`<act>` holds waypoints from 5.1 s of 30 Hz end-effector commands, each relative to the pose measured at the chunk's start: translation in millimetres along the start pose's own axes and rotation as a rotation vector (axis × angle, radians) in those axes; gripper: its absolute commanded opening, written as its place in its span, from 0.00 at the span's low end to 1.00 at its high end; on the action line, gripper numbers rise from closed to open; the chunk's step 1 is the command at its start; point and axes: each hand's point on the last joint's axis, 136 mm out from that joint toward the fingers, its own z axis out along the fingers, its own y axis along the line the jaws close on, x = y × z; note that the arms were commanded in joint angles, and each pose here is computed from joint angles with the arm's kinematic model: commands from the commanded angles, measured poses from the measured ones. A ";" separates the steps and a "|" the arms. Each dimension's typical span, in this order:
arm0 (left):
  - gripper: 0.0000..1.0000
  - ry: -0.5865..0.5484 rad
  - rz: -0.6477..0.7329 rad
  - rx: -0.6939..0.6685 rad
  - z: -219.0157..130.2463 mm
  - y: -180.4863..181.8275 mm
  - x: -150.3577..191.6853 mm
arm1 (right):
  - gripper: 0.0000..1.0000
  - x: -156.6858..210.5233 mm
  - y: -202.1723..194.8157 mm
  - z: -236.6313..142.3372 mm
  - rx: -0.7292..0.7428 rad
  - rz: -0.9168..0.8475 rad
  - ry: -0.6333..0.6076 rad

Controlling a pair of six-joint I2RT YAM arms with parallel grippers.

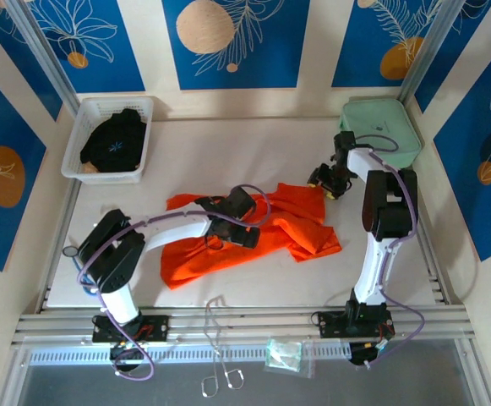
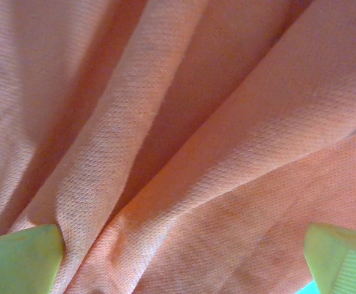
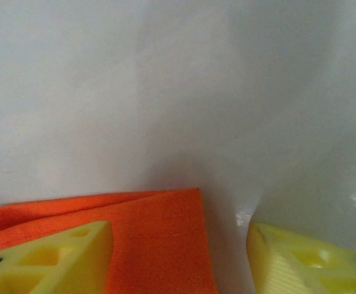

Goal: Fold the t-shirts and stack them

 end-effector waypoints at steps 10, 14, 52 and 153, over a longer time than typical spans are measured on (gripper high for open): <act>0.99 0.060 0.001 -0.035 16.3 1.9 21.4 | 0.38 -16.0 54.8 5.4 -0.209 -0.157 0.030; 0.99 0.096 0.012 -0.059 25.8 7.8 32.0 | 0.13 -19.1 58.9 -3.2 -0.212 -0.193 0.013; 0.99 -0.058 0.222 -0.162 -77.5 -2.1 -5.0 | 0.35 -173.2 143.0 -11.4 -0.236 -0.306 -0.345; 0.47 -0.009 -0.566 -0.301 16.5 230.1 -50.9 | 0.22 68.7 14.5 -102.9 -0.083 -0.200 -0.243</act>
